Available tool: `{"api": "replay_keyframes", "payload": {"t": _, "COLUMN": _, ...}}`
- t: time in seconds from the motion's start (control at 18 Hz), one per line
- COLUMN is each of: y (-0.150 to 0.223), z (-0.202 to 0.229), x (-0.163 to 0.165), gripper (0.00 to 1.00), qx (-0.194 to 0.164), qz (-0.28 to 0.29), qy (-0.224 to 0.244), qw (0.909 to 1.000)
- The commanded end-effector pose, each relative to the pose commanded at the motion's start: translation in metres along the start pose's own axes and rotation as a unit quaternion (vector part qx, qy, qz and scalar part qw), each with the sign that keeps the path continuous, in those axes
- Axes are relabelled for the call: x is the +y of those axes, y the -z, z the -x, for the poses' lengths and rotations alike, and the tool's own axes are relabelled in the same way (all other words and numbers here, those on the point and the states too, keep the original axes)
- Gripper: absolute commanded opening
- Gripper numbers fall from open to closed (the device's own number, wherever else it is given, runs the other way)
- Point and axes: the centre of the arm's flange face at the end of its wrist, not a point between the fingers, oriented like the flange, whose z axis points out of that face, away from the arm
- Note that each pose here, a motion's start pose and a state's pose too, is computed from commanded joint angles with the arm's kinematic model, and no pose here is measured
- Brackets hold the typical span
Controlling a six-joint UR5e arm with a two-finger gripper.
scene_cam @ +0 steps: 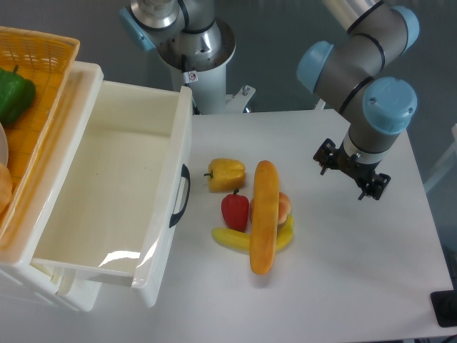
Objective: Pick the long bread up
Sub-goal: 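Move the open gripper toward the long orange bread loaf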
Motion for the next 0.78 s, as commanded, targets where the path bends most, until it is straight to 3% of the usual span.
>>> {"api": "replay_keyframes", "payload": {"t": 0.5, "y": 0.004, "z": -0.006, "x": 0.0, "gripper": 1.0, "qx": 0.003, "qz": -0.003, "qy": 0.003, "qw": 1.0}}
{"api": "replay_keyframes", "payload": {"t": 0.78, "y": -0.021, "z": -0.025, "x": 0.005, "gripper": 1.0, "qx": 0.026, "qz": 0.001, "qy": 0.019, "qw": 0.9995}}
